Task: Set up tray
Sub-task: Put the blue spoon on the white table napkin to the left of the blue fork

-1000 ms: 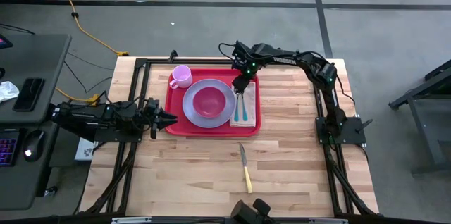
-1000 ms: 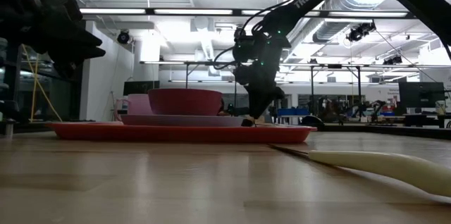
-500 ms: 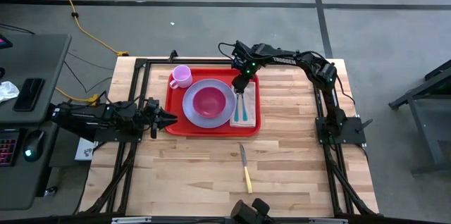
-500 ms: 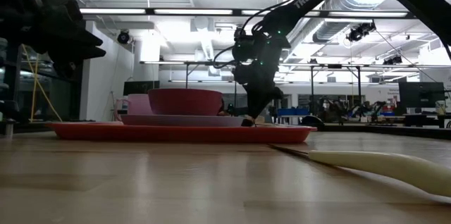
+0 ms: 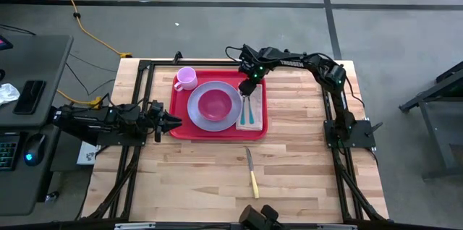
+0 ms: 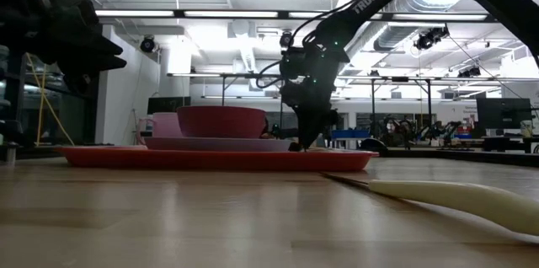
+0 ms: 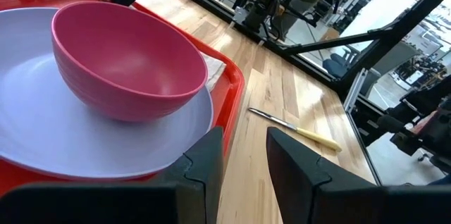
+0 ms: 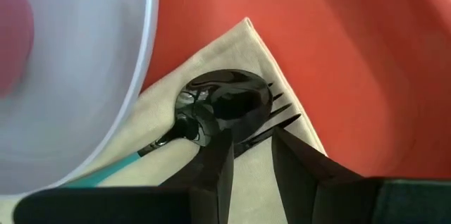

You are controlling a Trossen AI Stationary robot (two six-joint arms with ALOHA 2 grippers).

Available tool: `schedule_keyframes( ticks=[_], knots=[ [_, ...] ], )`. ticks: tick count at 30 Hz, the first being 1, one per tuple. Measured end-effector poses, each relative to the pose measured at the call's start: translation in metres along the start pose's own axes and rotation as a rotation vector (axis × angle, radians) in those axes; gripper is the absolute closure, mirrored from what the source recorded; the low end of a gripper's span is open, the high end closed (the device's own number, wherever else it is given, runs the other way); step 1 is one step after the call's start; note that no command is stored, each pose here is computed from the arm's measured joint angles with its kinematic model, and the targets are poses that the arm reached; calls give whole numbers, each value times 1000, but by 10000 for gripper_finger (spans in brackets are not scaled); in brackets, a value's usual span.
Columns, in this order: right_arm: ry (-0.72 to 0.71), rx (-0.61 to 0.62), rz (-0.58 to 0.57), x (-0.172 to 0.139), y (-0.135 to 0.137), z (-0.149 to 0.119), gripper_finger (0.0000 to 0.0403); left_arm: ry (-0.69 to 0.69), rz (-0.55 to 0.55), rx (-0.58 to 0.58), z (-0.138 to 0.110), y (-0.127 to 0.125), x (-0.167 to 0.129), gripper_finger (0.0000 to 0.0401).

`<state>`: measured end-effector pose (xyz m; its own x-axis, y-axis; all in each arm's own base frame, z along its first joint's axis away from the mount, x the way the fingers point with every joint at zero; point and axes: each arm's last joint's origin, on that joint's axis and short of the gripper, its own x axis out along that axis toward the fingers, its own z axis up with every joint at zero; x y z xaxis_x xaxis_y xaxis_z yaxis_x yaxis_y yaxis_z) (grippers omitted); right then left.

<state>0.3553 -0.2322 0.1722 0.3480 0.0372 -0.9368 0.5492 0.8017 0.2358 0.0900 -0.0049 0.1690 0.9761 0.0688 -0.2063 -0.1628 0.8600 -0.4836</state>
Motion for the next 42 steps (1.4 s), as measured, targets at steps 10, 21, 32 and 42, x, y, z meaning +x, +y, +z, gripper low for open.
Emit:
schedule_keyframes(
  ticks=[10,21,32,42],
  knots=[
    [-21,5,17,0,0,2,324,1,0,0,0,0,0,261],
    [-24,4,49,0,1,3,324,1,0,0,0,0,0,261],
    [-31,2,73,0,2,4,324,-11,20,1,0,1,0,261],
    [-78,-2,131,-1,5,9,324,-12,21,1,0,1,0,261]
  ],
)
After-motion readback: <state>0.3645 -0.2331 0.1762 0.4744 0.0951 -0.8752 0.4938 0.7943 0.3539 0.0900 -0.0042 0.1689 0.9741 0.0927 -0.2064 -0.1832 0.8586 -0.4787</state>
